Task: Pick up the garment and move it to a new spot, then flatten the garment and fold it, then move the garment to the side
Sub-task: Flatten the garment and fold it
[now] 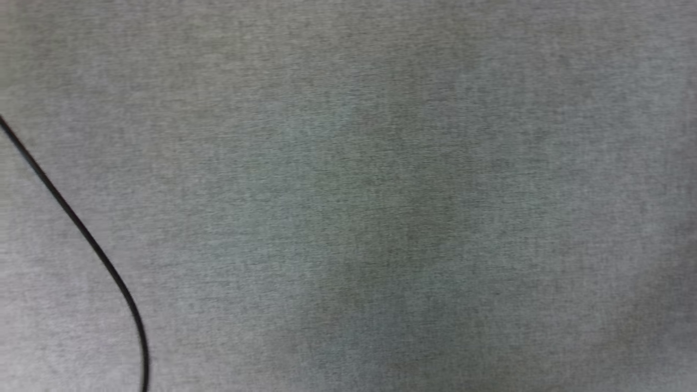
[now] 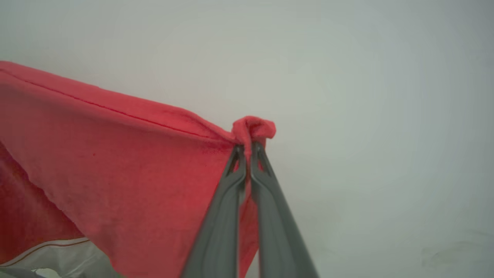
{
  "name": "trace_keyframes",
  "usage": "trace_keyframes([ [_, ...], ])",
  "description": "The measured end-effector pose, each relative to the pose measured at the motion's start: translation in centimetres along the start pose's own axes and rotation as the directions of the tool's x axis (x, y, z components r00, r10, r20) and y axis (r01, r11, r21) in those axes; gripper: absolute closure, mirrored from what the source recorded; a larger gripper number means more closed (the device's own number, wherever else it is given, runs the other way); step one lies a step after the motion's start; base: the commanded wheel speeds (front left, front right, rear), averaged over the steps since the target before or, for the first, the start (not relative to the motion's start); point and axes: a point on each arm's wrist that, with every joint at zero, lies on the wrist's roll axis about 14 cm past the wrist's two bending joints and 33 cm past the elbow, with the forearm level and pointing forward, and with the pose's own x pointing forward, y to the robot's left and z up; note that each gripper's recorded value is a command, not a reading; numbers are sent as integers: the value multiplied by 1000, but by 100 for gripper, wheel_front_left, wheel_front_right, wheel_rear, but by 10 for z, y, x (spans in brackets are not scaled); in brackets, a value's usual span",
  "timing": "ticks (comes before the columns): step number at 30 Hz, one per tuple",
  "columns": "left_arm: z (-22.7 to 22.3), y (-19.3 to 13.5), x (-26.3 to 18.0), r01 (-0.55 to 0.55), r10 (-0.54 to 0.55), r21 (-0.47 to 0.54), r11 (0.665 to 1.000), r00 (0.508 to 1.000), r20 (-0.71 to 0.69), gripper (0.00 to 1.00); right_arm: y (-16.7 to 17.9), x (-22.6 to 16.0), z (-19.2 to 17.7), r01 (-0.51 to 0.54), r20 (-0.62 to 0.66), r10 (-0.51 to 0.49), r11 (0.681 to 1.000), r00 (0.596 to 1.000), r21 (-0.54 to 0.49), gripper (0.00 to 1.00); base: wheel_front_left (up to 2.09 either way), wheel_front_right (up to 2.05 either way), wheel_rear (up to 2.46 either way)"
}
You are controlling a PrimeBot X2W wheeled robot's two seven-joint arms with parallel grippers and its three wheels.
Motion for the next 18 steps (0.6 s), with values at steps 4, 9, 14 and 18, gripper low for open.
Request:
trace_keyframes([
  [4,-53,-7,-32,21,-22,-12,1000,991,-135,100,16,-7,-38,-46,-58,43,998,997,-39,100,0,0,0],
  [9,-103,-22,-88,42,-55,-50,998,953,-297,100,27,-36,-86,-65,-166,64,998,984,3,100,0,0,0],
  [14,-128,-35,-154,38,-71,-84,996,897,-435,100,42,-78,-123,-88,-281,99,995,955,51,100,0,0,0],
  [18,-127,-41,-208,15,-71,-111,994,852,-519,100,43,-113,-135,-79,-351,104,993,931,85,100,0,0,0],
])
